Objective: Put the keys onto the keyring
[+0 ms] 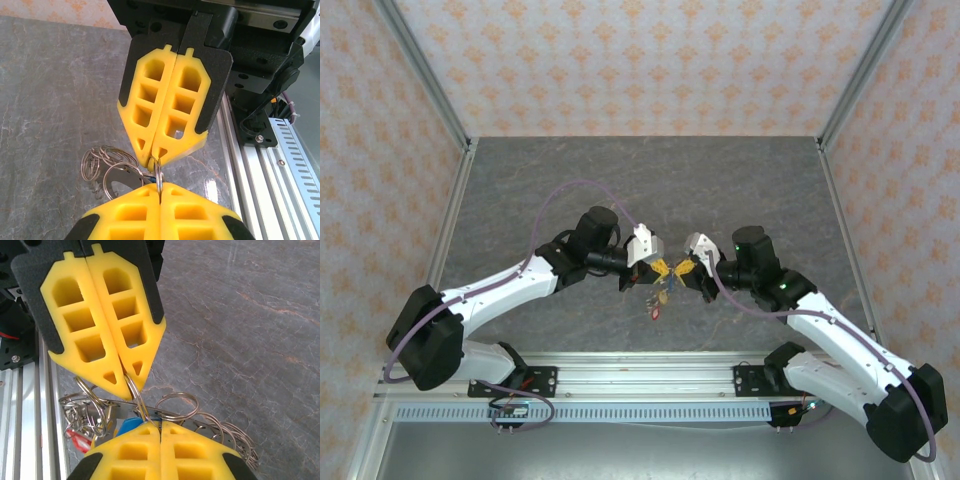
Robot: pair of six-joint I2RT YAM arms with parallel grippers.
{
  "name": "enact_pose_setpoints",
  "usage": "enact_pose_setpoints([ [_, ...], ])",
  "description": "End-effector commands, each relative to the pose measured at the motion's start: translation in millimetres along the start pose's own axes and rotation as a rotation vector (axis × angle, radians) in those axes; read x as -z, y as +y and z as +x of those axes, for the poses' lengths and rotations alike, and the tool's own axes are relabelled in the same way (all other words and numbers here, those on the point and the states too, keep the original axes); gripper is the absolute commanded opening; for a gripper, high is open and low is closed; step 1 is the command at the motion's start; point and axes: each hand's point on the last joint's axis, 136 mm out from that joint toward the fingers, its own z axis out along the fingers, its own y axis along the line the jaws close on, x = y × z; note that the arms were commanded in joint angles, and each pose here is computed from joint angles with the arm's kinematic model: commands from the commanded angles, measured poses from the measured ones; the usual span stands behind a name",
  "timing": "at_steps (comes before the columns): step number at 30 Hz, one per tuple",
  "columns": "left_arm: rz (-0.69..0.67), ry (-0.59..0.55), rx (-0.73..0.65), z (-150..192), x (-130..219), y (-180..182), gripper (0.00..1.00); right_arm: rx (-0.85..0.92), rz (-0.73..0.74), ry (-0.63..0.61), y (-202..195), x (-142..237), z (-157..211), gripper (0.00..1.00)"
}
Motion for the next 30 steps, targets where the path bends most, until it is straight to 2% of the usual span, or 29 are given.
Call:
enact_pose_setpoints([
  [1,-0.008,-0.047,-0.065,-18,8,-3,0.00,-0.078,-0.009,0.023,0,-1,8,0.00],
  [10,-0.012,-0.060,-0.070,-18,5,-1,0.00,-0.200,-0.068,0.051,7,-2,14,0.00],
  [25,-0.003,-0.120,-0.084,-28,5,-2,0.00,-0.340,-0.182,-0.012,11,-14,2,0.00],
  [30,0.002,-0.129,-0.087,-29,5,-4,0.00,-0.382,-0.169,-0.034,1,-17,5,0.00],
])
